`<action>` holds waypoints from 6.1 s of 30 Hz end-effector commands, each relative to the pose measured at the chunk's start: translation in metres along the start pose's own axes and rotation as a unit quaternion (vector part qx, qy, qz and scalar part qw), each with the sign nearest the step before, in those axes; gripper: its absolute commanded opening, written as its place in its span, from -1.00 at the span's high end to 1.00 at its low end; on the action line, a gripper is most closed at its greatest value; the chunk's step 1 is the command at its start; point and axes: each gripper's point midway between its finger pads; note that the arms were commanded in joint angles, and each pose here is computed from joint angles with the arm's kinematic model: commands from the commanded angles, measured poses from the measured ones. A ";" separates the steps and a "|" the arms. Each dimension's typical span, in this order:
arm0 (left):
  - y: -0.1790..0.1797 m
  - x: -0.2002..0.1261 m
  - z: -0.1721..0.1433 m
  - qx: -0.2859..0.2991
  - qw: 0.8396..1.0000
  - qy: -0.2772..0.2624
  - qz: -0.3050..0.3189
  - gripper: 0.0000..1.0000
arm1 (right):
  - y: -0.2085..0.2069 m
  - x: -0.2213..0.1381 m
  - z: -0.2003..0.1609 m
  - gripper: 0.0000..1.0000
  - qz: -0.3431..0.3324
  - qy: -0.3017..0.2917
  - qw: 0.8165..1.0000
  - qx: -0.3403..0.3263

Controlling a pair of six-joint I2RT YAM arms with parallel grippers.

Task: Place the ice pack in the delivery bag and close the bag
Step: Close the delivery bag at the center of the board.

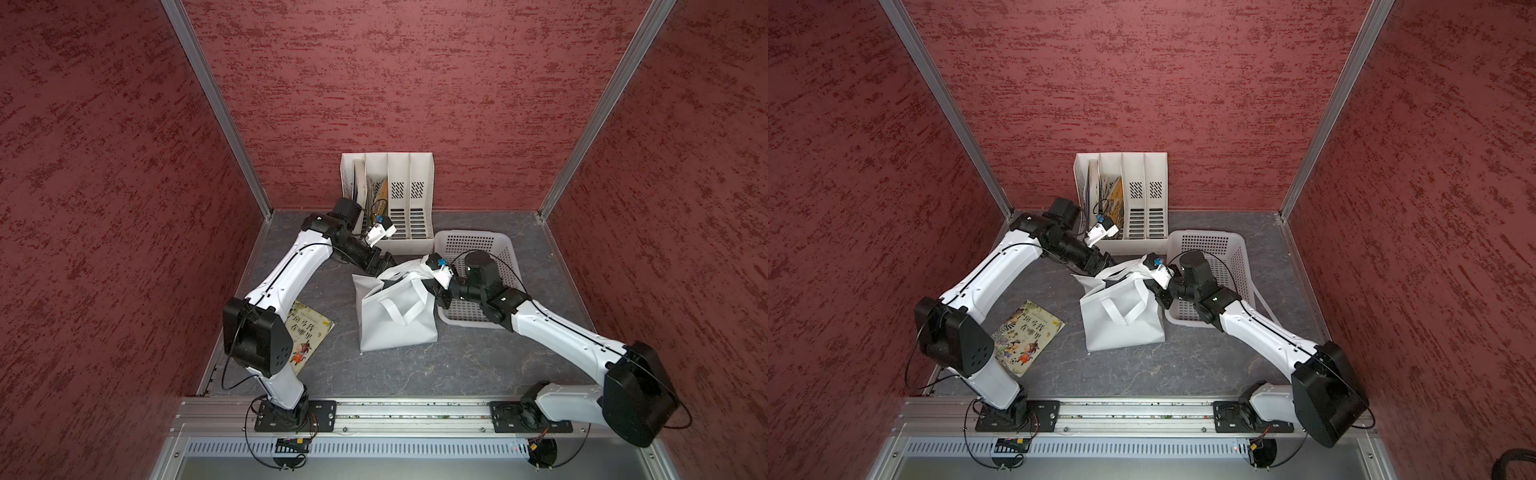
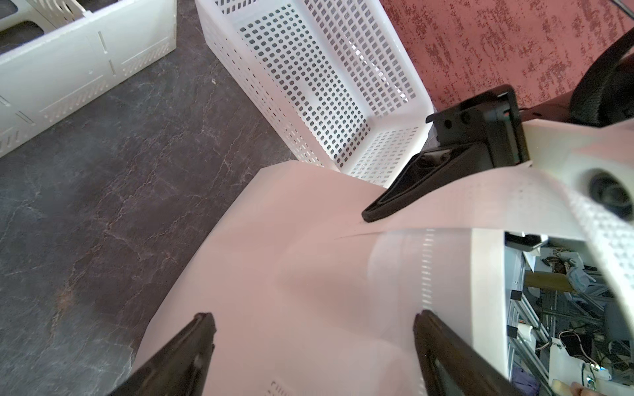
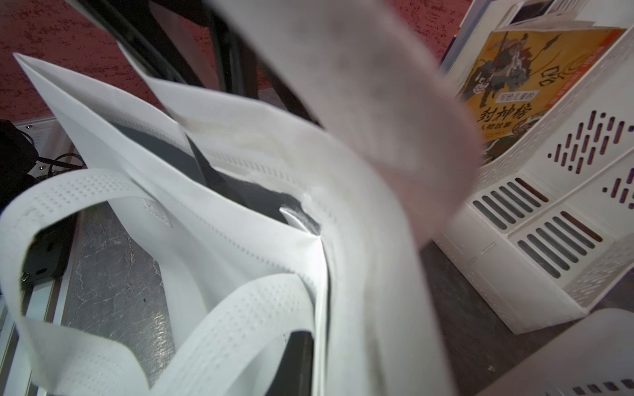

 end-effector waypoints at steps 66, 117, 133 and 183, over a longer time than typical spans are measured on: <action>0.012 -0.022 -0.053 0.229 0.915 -0.324 -0.074 0.81 | 0.015 -0.027 0.002 0.94 0.050 -0.038 0.997 -0.042; 0.043 -0.035 -0.009 0.262 0.903 -0.330 -0.088 -0.66 | 0.032 -0.023 0.001 1.00 0.103 -0.031 0.992 -0.069; 0.026 -0.036 -0.034 0.258 0.906 -0.301 -0.147 0.65 | 0.008 -0.031 0.008 -0.07 0.021 -0.019 0.998 -0.047; 0.037 -0.035 -0.027 0.183 0.930 -0.266 -0.175 0.68 | 0.007 -0.028 0.020 0.41 -0.003 -0.051 0.983 -0.174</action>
Point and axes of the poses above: each gripper's point midway between its finger pads, its own x axis out along the fingers, its own y axis along the line the jaws close on, z = x × y, and after that the axes turned 2 degrees about x, right-handed
